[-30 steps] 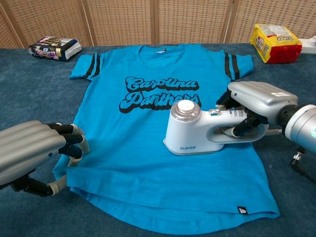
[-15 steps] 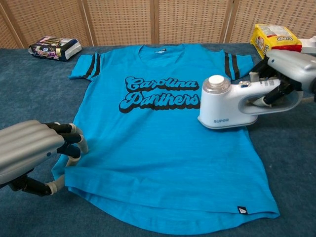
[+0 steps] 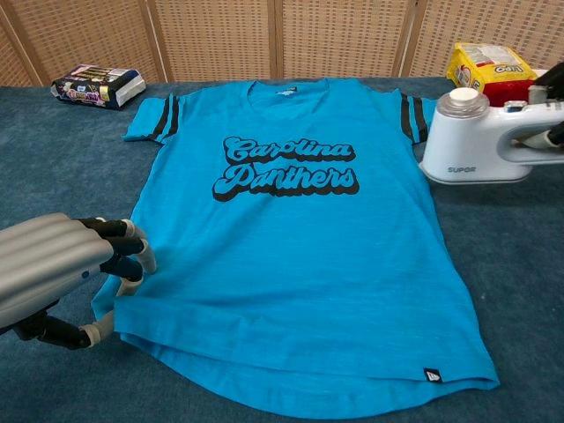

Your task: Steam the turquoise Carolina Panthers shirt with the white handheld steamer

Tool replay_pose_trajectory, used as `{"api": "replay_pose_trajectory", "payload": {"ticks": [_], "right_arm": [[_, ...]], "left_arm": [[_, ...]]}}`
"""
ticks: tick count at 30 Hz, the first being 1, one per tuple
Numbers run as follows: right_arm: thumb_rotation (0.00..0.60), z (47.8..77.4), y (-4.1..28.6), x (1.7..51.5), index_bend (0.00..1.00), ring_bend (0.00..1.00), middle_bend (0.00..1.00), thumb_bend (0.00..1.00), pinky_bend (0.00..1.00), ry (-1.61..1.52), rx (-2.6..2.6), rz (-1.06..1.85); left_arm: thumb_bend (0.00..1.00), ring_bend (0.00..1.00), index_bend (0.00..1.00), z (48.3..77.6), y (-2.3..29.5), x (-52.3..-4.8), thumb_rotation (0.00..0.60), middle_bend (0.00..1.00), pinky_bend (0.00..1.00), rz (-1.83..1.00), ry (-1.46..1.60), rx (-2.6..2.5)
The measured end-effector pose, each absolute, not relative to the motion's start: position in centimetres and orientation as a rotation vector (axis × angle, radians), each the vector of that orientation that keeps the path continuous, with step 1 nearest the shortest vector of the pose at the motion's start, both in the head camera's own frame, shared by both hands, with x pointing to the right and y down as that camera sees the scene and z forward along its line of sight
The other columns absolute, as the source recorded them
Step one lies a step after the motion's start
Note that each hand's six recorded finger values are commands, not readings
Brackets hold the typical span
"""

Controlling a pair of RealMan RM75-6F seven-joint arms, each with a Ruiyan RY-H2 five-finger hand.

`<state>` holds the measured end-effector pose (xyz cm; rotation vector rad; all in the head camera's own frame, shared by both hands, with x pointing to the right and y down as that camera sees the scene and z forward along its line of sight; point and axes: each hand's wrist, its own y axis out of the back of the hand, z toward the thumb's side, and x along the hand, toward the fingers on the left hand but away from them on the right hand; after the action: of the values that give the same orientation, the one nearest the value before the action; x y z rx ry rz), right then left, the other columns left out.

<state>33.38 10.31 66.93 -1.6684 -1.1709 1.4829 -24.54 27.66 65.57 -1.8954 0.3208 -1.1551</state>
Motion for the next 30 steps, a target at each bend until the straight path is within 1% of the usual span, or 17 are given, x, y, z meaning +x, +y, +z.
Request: {"api": "replay_pose_trajectory", "payload": {"ticks": [9,16,22,25,30], "right_arm": [[0.600,67.5,10.6,38.1,0.68,0.73,0.71,0.29,0.66,-1.212,-1.592,1.575],[0.600,69.0,11.3,40.8,0.66,0.70,0.68,0.29,0.64,-1.206,-1.576,1.647],[0.600,70.1,12.0,41.5,0.65,0.67,0.66,0.28,0.60,-1.195,-1.593,1.676],[0.600,70.3,12.1,41.5,0.64,0.65,0.65,0.27,0.57,-1.186,-1.600,1.686],[0.600,70.4,12.3,41.6,0.61,0.62,0.62,0.26,0.55,-1.179,-1.611,1.696]], "left_arm": [[0.49,0.16,0.59,65.5,27.9,-24.4,0.391,0.29,0.25,-1.155,0.315,-1.894],[0.49,0.16,0.59,65.4,28.0,-24.5,0.391,0.29,0.25,-1.159,0.310,-1.893],[0.49,0.16,0.58,65.4,28.1,-24.5,0.393,0.29,0.25,-1.162,0.305,-1.892],[0.49,0.16,0.59,65.4,28.1,-24.5,0.382,0.29,0.25,-1.161,0.304,-1.890],[0.47,0.16,0.59,65.3,28.0,-24.5,0.388,0.29,0.25,-1.160,0.302,-1.883]]}}
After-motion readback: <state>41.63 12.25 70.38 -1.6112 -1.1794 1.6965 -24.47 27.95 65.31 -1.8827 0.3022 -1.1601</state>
